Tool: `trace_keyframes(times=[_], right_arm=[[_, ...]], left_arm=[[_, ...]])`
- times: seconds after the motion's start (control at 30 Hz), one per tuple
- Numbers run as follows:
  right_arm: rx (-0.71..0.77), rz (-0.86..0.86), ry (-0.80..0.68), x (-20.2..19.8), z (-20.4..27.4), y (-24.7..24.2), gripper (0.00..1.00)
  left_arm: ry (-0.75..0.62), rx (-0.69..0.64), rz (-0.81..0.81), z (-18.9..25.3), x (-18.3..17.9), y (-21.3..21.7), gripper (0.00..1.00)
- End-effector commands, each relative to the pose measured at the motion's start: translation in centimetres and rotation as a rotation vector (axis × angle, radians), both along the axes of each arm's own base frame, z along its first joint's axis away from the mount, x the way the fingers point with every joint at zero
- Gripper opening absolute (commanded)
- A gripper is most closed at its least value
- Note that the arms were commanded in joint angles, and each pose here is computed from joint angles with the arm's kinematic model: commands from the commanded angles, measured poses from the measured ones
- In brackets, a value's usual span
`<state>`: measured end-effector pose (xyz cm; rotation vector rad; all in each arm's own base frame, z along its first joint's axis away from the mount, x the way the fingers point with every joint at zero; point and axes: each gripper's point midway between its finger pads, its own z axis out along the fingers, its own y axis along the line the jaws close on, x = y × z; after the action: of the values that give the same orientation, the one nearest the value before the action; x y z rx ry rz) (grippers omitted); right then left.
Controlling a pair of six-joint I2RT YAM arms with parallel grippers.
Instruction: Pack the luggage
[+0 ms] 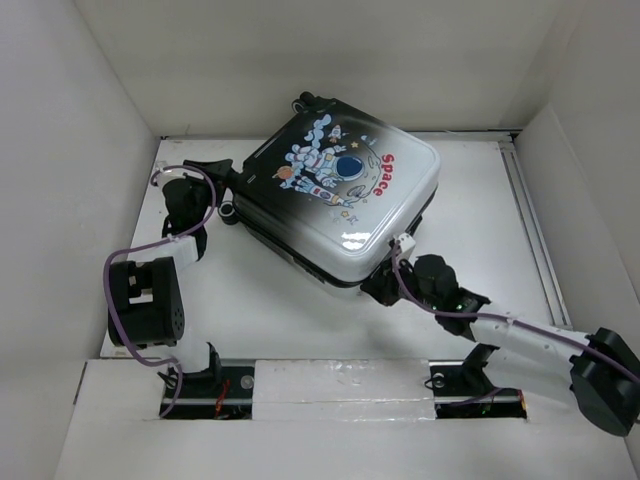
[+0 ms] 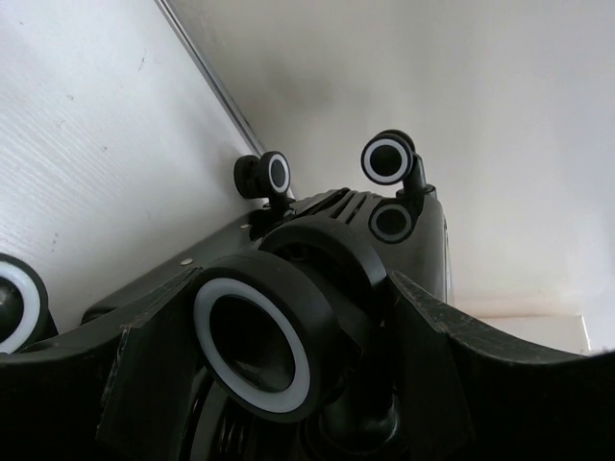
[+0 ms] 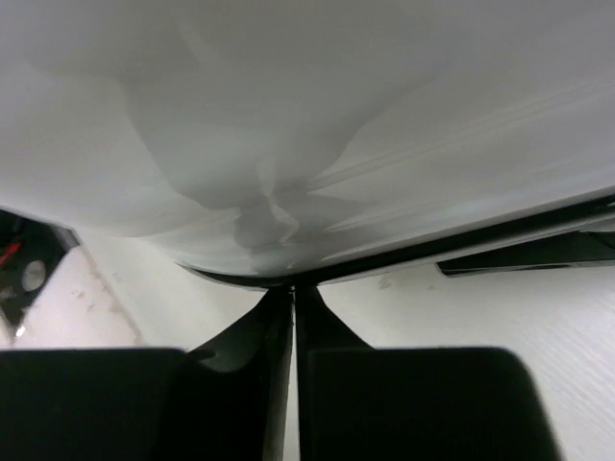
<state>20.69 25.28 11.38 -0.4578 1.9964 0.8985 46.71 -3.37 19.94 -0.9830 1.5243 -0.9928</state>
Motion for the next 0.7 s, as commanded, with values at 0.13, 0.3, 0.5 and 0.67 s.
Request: trace_keyframes(times=[0.13,0.3,0.5,0.67], right_arm=[[0.112,-0.061,-0.070,1.0,2.8,1.9,0.00],[0.183,-0.046,-0.061,-2.9,4.2,4.1,0.00],[0.080,-0.147,-0.064,-3.3,3.5,5.3,0.00],[0.064,-0.123,-0.134,-3.9,7.1,9.6,0.00]], left_arm=[[-0.157,0.012,-0.011,4.8,0.2,-0.1,0.00],[-0.130,0.010,0.000,3.1,0.1,0.0,0.00],[-0.139,0.002,0.001,2.6,-0.3,0.0,0.00],[-0.133,0.001,-0.010,2.0,-2.0,-0.9,0.00]])
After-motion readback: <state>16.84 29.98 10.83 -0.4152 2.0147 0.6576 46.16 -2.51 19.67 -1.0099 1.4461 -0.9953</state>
